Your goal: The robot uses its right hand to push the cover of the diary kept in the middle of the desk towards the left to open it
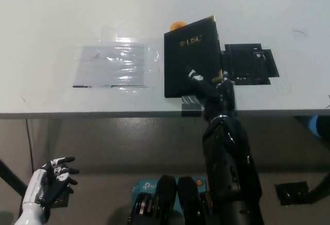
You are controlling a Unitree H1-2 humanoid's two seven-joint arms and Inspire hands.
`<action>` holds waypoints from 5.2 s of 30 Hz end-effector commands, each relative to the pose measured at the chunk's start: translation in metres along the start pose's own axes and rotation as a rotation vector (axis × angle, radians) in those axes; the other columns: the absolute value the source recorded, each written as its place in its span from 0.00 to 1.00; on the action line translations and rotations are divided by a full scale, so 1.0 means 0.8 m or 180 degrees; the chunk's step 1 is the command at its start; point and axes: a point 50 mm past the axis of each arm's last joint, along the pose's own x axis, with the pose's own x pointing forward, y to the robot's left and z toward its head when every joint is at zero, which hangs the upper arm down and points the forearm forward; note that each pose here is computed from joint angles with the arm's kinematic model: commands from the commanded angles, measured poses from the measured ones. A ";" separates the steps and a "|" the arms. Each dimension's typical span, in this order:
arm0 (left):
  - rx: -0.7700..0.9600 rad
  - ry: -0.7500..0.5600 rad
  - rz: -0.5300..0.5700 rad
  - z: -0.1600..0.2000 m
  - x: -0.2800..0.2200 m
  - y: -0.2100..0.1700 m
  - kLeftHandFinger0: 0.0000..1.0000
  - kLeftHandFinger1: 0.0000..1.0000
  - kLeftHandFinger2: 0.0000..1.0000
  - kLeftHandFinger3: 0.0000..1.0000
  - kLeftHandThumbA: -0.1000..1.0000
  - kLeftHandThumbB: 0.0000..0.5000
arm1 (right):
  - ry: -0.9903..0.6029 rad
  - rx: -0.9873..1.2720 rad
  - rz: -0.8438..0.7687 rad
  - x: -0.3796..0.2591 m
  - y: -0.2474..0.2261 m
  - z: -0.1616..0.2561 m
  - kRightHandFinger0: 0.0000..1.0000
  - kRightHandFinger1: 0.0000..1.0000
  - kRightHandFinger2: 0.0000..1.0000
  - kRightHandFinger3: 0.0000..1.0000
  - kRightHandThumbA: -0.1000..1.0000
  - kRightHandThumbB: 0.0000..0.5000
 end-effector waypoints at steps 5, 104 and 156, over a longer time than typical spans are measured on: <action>0.0054 -0.0176 -0.0095 0.022 0.009 0.001 0.30 0.35 0.43 0.58 0.30 0.68 | 0.0227 0.0390 0.0096 -0.018 0.035 -0.025 0.99 1.00 1.00 1.00 1.00 0.26; 0.0599 -0.0397 -0.0856 0.085 0.052 -0.065 0.13 0.24 0.33 0.46 0.21 0.81 | -0.0915 -0.4132 0.1005 0.020 0.050 -0.061 0.20 0.33 0.47 1.00 1.00 0.41; 0.0166 -0.0261 -0.0210 0.029 0.007 -0.004 0.24 0.32 0.39 0.56 0.23 0.65 | -0.1789 -0.1650 -0.0262 -0.174 -0.336 0.138 0.87 0.96 0.97 1.00 1.00 0.21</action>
